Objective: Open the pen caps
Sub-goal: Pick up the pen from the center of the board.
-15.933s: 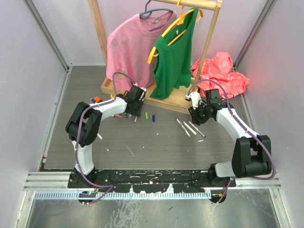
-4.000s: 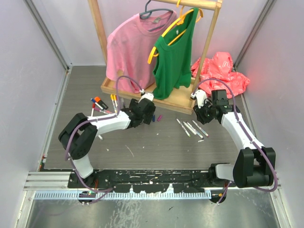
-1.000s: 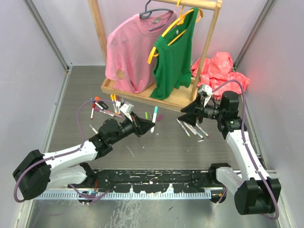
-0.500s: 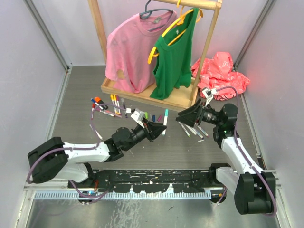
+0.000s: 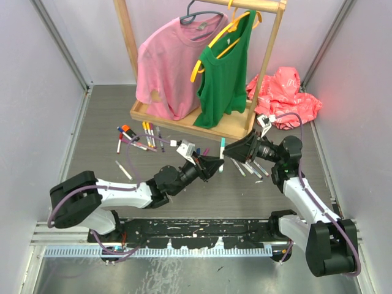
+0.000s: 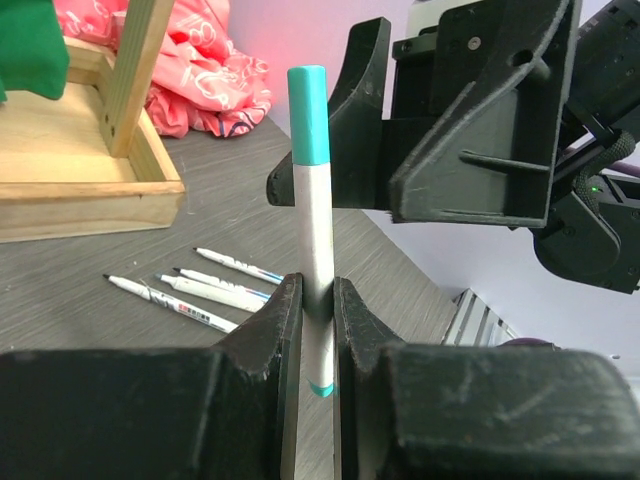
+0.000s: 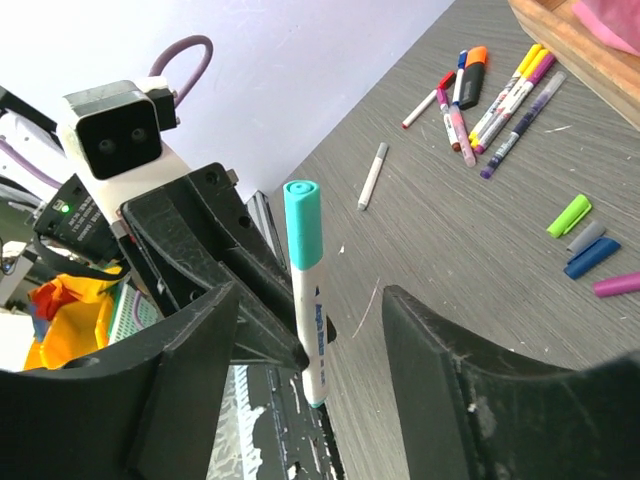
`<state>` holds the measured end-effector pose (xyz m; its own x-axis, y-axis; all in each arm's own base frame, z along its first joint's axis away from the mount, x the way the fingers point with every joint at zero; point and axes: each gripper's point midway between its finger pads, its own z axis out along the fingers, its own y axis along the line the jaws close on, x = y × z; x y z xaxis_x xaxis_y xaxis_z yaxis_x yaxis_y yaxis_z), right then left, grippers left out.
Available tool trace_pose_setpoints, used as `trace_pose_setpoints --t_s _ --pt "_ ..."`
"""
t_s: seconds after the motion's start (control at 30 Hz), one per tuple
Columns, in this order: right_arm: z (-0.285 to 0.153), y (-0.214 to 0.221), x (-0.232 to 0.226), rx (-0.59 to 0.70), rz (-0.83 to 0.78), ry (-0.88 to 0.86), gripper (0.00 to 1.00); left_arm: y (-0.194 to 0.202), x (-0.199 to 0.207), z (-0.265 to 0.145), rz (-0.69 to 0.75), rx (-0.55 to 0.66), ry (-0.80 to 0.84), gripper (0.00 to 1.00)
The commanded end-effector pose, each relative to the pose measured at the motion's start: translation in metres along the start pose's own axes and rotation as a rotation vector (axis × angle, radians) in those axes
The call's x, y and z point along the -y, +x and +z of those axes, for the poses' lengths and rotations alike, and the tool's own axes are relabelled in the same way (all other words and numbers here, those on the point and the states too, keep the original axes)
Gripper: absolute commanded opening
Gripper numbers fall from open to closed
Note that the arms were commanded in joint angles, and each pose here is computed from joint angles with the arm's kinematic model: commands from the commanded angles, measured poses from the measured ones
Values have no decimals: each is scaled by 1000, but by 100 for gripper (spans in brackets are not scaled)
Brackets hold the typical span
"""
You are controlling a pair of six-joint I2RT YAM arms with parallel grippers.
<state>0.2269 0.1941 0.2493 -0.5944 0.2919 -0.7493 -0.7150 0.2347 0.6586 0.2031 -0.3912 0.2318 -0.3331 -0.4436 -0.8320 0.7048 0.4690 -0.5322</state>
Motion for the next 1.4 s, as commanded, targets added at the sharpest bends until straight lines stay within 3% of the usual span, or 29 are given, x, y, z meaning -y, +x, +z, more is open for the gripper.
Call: trace_pose_setpoints --t_s 0.0,0.17,0.43,0.67,0.83,1.0,1.2,1.37 --pt "4 -6 1 21 -58 11 61 -28 21 12 -23 115 30 0" --pt "7 1 2 1 -64 13 50 -24 24 16 -35 116 28 0" --pt "11 10 1 -31 -76 4 47 -22 23 18 -51 119 10 0" --pt "12 12 0 -42 -96 -4 37 -20 20 18 -67 117 -3 0" --pt "12 11 -1 -47 -121 -10 22 -18 18 17 -70 107 -14 0" --pt "12 10 3 -67 -156 10 1 -15 16 13 -66 85 -19 20" --pt "11 4 5 -83 -178 27 1 -11 10 -2 -34 64 -21 50" --pt "9 7 4 -130 -229 2 1 -19 11 -16 6 68 24 70"
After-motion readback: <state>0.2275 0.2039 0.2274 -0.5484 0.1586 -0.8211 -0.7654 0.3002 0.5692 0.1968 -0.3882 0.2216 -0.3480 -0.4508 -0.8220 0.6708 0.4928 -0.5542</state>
